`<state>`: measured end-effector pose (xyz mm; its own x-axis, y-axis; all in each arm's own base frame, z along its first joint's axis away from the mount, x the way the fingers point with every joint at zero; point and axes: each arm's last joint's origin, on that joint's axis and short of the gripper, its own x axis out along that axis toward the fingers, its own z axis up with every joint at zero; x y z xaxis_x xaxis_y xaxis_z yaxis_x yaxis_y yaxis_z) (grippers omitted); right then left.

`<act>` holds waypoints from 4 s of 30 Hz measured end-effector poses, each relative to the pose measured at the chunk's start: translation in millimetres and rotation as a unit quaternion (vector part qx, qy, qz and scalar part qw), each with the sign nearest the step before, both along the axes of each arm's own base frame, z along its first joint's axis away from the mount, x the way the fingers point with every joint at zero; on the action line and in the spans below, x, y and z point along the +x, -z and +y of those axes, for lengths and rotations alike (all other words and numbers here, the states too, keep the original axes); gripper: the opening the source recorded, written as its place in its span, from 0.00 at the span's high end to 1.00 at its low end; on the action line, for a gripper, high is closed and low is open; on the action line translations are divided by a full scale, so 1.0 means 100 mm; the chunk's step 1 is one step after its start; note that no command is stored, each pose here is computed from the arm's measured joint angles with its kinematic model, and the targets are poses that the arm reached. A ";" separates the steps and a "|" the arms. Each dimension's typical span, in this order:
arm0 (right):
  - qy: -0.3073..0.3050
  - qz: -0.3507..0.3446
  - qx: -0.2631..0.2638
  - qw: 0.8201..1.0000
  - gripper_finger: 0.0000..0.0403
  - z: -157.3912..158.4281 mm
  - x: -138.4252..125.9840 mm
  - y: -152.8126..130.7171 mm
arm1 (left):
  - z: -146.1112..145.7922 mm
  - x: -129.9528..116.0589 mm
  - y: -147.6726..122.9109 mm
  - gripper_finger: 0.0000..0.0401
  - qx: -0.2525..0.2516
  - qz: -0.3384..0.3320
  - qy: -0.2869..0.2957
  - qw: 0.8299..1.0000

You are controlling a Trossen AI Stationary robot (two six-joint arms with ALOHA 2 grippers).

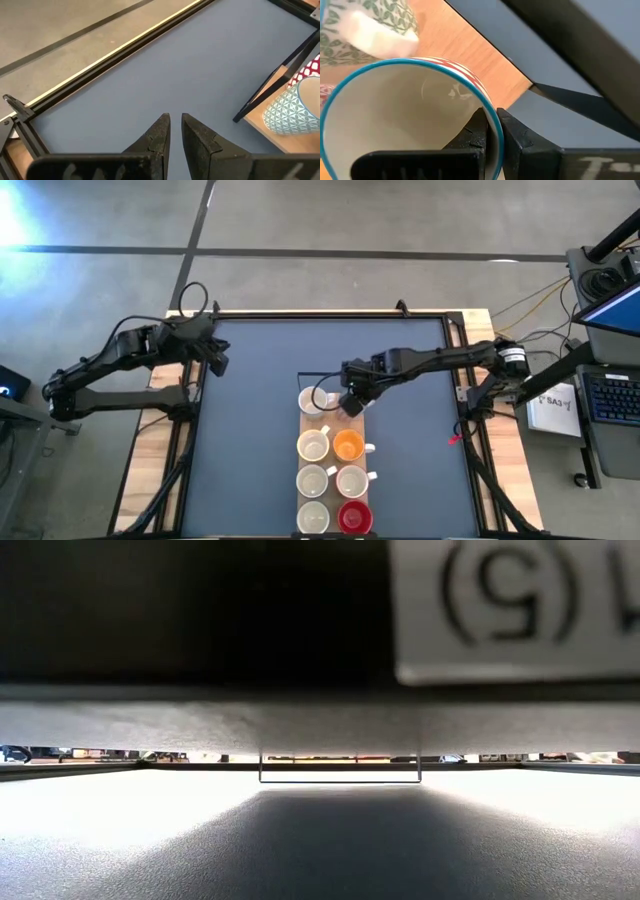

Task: Place coffee mugs
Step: Put the blue and red mug on the shelf, then return to Home Position

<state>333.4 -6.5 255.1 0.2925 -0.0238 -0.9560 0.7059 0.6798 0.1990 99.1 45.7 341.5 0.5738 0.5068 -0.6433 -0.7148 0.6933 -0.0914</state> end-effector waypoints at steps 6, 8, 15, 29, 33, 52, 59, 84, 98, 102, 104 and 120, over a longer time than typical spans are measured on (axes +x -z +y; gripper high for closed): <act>0.005 -0.003 -0.002 1.000 0.97 0.05 0.02 0.02 | 0.00 0.01 0.00 0.93 0.001 0.002 0.001 1.000; 0.007 -0.004 -0.001 1.000 0.97 0.06 0.03 0.03 | 0.00 0.01 0.00 0.93 0.001 0.002 0.002 1.000; -0.003 -0.003 0.001 1.000 0.92 0.13 0.04 0.05 | 0.00 0.01 0.00 0.93 0.004 0.002 0.003 1.000; -0.020 -0.001 0.017 1.000 0.92 0.19 0.04 0.05 | 0.00 0.00 0.00 0.93 0.004 0.003 0.003 1.000; -0.023 -0.003 0.023 0.999 0.92 0.19 0.03 0.03 | 0.00 0.00 0.00 0.93 0.003 0.004 0.003 1.000; -0.028 -0.023 0.014 0.999 0.92 0.19 0.00 -0.05 | 0.00 0.00 0.00 0.93 0.004 0.004 0.003 1.000; -0.039 -0.023 0.004 0.999 0.91 0.19 0.00 -0.05 | 0.00 0.00 0.00 0.93 0.004 0.003 0.003 1.000; -0.059 -0.029 -0.003 0.998 0.78 0.13 -0.01 -0.20 | 0.00 0.00 0.00 0.93 0.003 0.005 0.003 1.000; -0.165 -0.066 -0.073 0.981 0.77 0.03 -0.20 -0.72 | -0.02 -0.05 -0.01 0.93 0.006 -0.002 0.003 1.000; -0.169 -0.095 -0.115 0.974 0.77 -0.04 -0.37 -0.91 | -0.03 -0.08 -0.02 0.93 0.008 -0.009 0.003 1.000; -0.166 -0.108 -0.129 0.972 0.77 -0.06 -0.46 -0.99 | -0.04 -0.10 -0.03 0.93 0.010 -0.013 0.003 1.000; -0.127 -0.289 -0.159 0.936 0.77 -0.06 -1.28 -0.68 | -0.01 0.06 0.24 0.93 0.038 -0.209 0.051 0.976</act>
